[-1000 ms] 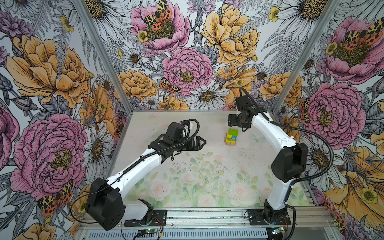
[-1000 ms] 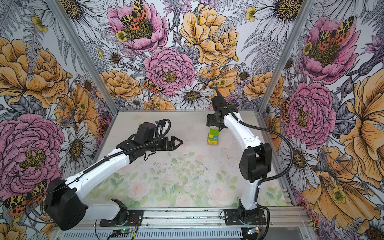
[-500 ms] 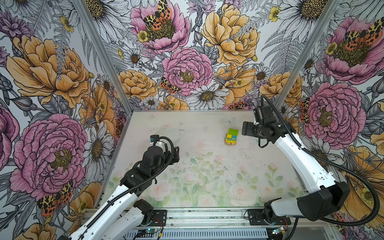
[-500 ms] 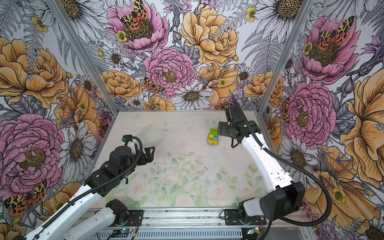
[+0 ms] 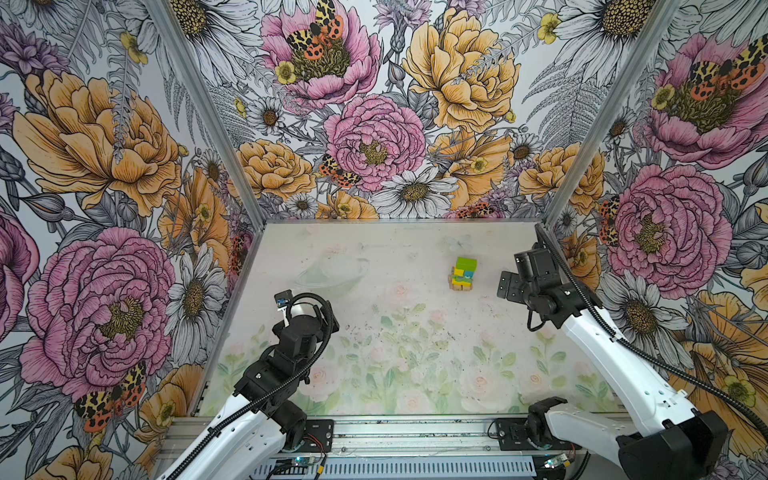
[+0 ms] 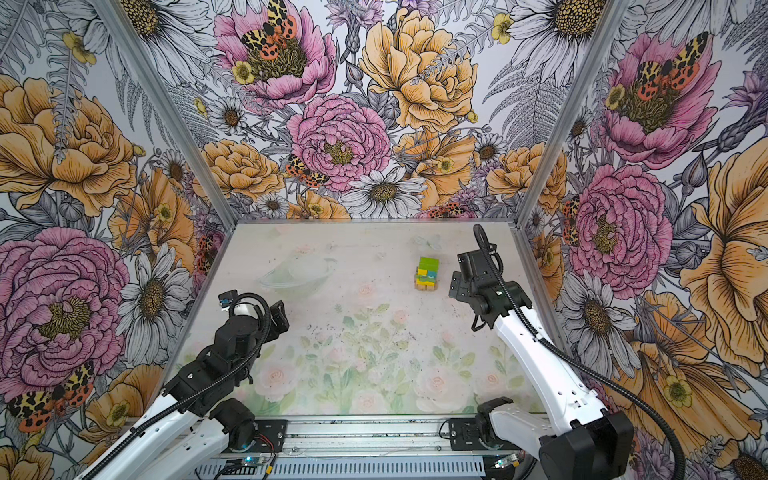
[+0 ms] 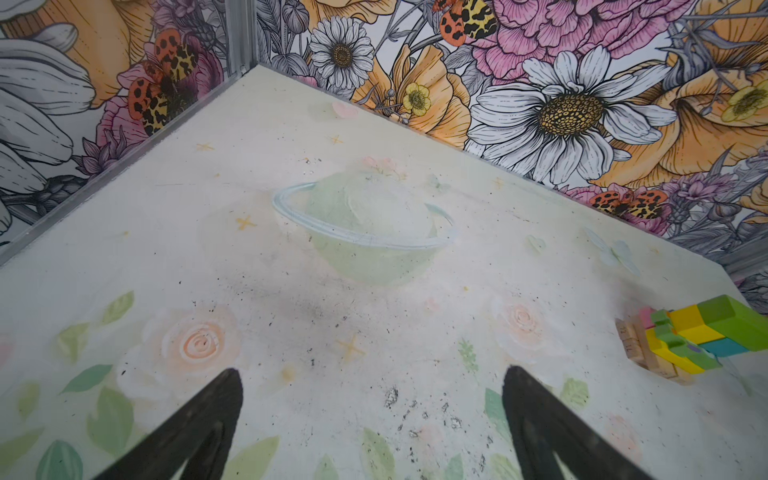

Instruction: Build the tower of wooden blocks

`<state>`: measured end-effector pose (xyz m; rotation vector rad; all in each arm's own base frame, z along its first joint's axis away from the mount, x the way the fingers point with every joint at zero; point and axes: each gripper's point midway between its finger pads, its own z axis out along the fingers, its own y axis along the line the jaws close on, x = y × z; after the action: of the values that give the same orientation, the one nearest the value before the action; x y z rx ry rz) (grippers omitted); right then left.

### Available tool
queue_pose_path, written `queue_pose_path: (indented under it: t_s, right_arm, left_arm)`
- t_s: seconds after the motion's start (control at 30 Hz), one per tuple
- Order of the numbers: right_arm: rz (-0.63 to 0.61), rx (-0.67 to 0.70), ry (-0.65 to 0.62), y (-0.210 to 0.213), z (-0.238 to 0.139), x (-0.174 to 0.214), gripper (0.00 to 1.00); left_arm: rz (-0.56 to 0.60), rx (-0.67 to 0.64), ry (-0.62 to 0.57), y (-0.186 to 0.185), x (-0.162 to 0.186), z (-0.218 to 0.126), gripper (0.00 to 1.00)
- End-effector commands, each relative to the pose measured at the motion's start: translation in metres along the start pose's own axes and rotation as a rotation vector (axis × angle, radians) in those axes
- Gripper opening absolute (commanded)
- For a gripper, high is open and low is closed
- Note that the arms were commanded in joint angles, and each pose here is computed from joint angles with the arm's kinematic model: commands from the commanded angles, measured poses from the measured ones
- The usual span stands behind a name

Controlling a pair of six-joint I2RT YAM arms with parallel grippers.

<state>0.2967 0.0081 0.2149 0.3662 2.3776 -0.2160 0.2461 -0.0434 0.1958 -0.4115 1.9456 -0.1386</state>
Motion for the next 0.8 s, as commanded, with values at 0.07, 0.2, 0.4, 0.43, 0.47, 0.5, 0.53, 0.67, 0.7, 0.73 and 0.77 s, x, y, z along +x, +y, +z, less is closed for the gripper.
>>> queue_pose_path:
  t_s: [0.07, 0.2, 0.4, 0.43, 0.47, 0.5, 0.53, 0.67, 0.7, 0.73, 0.77]
  right_arm:
    - [0.037, 0.081, -0.116, -0.018, 0.004, -0.018, 1.0]
    - [0.027, 0.104, -0.236, -0.022, 0.017, -0.021, 1.0]
    - [0.02, 0.208, -0.41, -0.043, 0.027, -0.023, 1.0]
    - [0.023, 0.231, -0.412, -0.047, 0.03, -0.022, 1.0]
    - [0.027, 0.253, -0.405, -0.051, 0.034, -0.021, 1.0]
    - [0.037, 0.274, -0.405, -0.055, 0.038, -0.02, 1.0]
    - [0.042, 0.28, -0.406, -0.056, 0.04, -0.02, 1.0]
    - [0.078, 0.249, -0.452, -0.054, 0.048, -0.018, 1.0]
    - [0.091, 0.23, -0.474, -0.053, 0.048, -0.016, 1.0]
    - [0.102, 0.218, -0.493, -0.054, 0.048, -0.015, 1.0]
    - [0.115, 0.211, -0.512, -0.055, 0.048, -0.015, 1.0]
  left_arm:
    - [0.056, -0.024, -0.09, -0.001, -0.008, 0.009, 0.99]
    - [0.133, -0.01, -0.136, -0.01, -0.014, 0.016, 0.99]
    - [0.229, -0.06, -0.221, -0.013, -0.029, 0.028, 0.99]
    - [0.243, -0.075, -0.225, -0.011, -0.029, 0.032, 0.99]
    - [0.255, -0.088, -0.225, -0.008, -0.029, 0.037, 0.99]
    - [0.264, -0.103, -0.222, -0.006, -0.029, 0.041, 0.99]
    - [0.27, -0.109, -0.222, -0.004, -0.029, 0.045, 0.99]
    - [0.271, -0.134, -0.237, 0.003, -0.034, 0.058, 0.99]
    - [0.272, -0.14, -0.246, 0.005, -0.037, 0.06, 0.99]
    - [0.277, -0.147, -0.254, 0.006, -0.039, 0.061, 0.99]
    - [0.28, -0.162, -0.265, 0.01, -0.042, 0.063, 0.99]
